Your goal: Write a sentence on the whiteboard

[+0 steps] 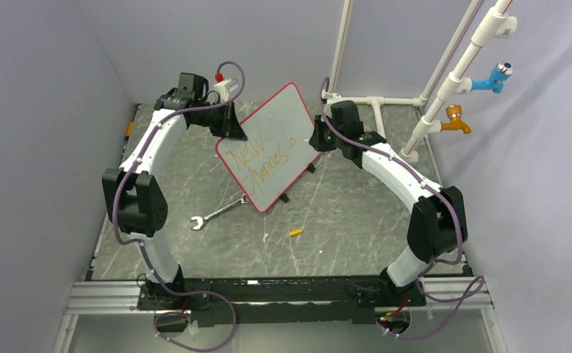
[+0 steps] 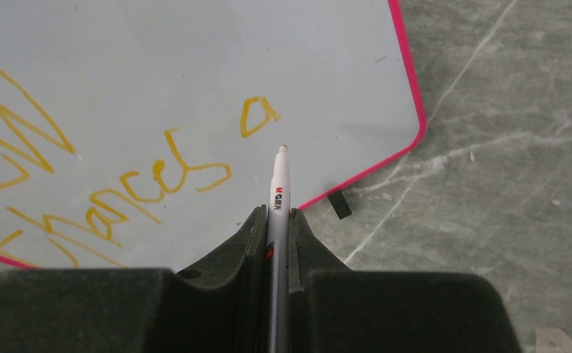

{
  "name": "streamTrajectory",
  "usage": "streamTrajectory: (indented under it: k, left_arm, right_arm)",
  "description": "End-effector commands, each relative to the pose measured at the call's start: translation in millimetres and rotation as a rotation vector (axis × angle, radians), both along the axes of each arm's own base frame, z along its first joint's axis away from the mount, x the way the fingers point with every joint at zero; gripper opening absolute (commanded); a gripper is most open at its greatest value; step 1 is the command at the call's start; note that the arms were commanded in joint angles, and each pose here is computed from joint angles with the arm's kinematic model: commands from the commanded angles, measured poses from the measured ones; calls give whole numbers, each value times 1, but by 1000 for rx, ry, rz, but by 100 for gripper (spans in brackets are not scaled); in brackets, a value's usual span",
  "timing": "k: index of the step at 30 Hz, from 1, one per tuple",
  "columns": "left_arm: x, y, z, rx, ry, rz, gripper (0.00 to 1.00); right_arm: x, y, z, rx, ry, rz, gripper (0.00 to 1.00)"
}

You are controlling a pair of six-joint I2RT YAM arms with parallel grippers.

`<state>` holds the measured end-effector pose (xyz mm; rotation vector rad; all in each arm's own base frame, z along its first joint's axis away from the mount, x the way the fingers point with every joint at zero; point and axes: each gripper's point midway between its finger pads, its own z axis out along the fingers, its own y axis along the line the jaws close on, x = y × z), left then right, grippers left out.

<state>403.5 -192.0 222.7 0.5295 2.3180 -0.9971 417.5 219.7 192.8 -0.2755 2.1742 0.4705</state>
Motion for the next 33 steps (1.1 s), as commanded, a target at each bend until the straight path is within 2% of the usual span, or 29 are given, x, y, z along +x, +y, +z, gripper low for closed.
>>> streamTrajectory:
  k: [1, 8, 23, 33]
  left_arm:
    - [8, 9, -26, 162, -33, -36, 0]
    - [6, 9, -30, 181, -37, -42, 0]
    - [7, 8, -29, 158, -37, -40, 0]
    - [6, 8, -27, 154, -43, -39, 0]
  right_arm:
    - [-2, -6, 25, 24, -92, 18, 0]
    - [-1, -4, 31, 69, -124, 52, 0]
    - [34, 10, 39, 117, -149, 71, 0]
    - [45, 22, 27, 154, -118, 92, 0]
